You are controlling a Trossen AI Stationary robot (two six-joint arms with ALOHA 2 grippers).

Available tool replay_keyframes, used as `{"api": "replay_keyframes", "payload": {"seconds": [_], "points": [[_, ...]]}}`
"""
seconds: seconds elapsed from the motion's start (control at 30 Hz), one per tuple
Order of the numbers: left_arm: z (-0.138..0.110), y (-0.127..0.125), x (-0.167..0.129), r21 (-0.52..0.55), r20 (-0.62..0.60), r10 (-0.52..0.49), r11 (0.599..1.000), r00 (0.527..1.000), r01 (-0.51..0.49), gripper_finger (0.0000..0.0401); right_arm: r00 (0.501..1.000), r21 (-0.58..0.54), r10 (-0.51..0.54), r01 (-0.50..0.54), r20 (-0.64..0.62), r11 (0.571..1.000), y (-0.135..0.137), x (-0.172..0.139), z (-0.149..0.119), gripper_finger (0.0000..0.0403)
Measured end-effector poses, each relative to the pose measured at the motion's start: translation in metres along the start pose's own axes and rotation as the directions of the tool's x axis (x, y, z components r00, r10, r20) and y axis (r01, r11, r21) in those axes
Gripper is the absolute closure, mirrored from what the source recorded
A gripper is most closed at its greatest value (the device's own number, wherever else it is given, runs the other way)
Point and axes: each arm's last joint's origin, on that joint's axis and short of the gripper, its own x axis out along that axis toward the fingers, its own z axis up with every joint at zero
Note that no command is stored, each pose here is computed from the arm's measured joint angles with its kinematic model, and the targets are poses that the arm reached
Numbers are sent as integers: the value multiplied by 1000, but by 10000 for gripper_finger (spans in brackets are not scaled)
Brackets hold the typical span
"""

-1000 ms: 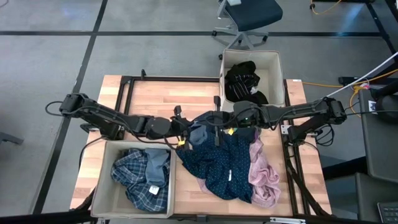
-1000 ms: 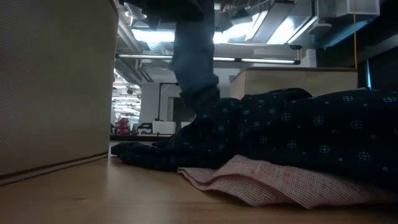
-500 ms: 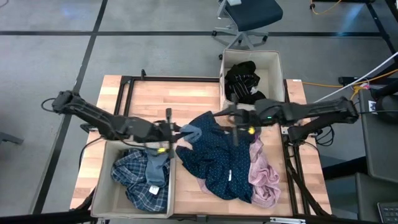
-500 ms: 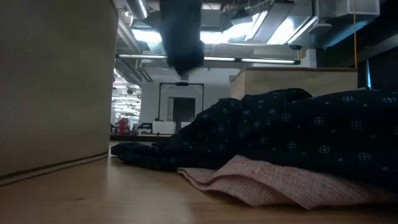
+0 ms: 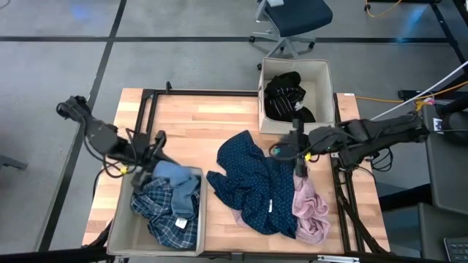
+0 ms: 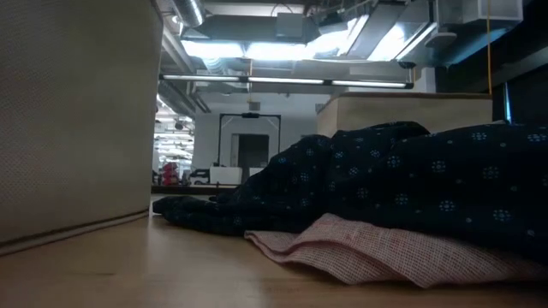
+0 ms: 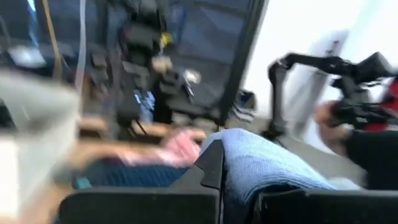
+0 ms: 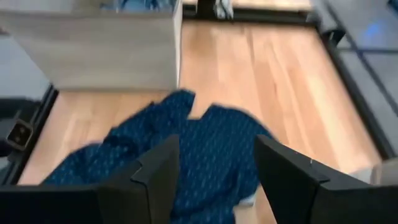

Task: Sort clothes
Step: Put the blue sock into the bottom laundry organizer

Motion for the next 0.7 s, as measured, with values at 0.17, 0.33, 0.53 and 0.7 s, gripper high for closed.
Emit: {"api": "replay_keyframes", "payload": {"seconds": [0.17,0.33,0.53,0.7], "points": [[-21,-3,-15,-157,-210,-30,988,977,-4,397,996,10,-20,21,-82,1000,7,9,-11,194],[-54,-8,-4,-176,-431,59,973,900,-148,399,986,-12,-92,91,-143,996,7,22,-32,193],[-99,-12,18,12,-645,242,951,725,-308,395,959,-16,-195,196,-204,980,5,38,-58,194],[-128,-15,43,114,-686,346,920,640,-375,394,952,-26,-219,218,-215,976,5,49,-74,194]]}}
